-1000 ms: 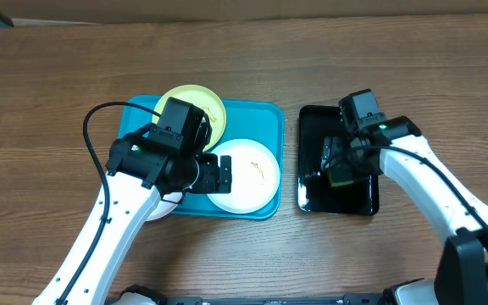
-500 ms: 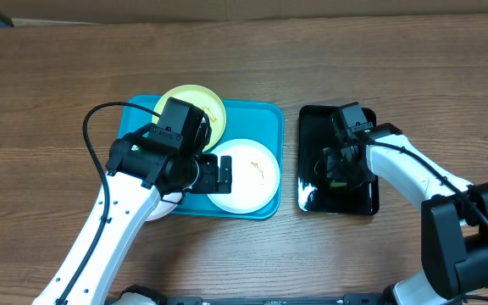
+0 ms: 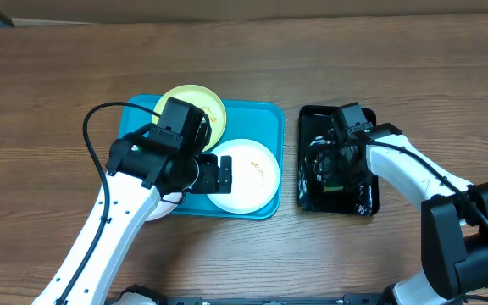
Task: Clean dirty plates on tray and stack at the side
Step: 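Lower the right gripper onto the green sponge and grasp it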
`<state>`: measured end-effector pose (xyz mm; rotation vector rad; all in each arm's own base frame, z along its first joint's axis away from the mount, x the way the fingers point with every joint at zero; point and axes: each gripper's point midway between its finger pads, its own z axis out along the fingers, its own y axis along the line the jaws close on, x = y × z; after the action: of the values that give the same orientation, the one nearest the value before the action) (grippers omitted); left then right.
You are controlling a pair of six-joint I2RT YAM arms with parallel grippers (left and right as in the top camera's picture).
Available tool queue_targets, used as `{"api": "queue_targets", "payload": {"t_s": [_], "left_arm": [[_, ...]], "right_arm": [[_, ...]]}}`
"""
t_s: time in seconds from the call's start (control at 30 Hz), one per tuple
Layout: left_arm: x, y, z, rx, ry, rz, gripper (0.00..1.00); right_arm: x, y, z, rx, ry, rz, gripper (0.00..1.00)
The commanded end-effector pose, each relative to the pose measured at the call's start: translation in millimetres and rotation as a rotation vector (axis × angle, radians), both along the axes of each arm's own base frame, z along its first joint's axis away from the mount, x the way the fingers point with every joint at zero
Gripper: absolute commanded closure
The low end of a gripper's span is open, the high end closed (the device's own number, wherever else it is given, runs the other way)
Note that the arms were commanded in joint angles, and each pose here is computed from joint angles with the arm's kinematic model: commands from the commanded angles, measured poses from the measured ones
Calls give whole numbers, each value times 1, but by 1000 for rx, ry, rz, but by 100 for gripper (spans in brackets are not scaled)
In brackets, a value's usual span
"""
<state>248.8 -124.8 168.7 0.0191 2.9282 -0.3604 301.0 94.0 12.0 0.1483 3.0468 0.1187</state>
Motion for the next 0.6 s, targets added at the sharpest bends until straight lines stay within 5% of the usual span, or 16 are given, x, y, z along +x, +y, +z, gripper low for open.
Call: {"api": "queue_targets", "payload": {"t_s": [0.0, 0.23, 0.37, 0.47, 0.53, 0.57], "left_arm": [[-2, 1, -2, 13, 2, 2, 2], [-3, 2, -2, 14, 6, 2, 1], [-3, 2, -3, 15, 8, 2, 2], [-4, 2, -3, 17, 12, 2, 2], [-4, 2, -3, 17, 13, 2, 2], [-4, 2, -3, 17, 13, 2, 1]], "right_arm": [[4, -1, 0, -17, -22, -2, 32], [-5, 4, -14, -17, -23, 15, 59], [-4, 4, -13, -16, -27, 15, 96], [1, 3, -7, -18, -31, 9, 94], [5, 2, 2, -21, -26, 9, 59], [6, 2, 6, -22, -25, 9, 53]]}}
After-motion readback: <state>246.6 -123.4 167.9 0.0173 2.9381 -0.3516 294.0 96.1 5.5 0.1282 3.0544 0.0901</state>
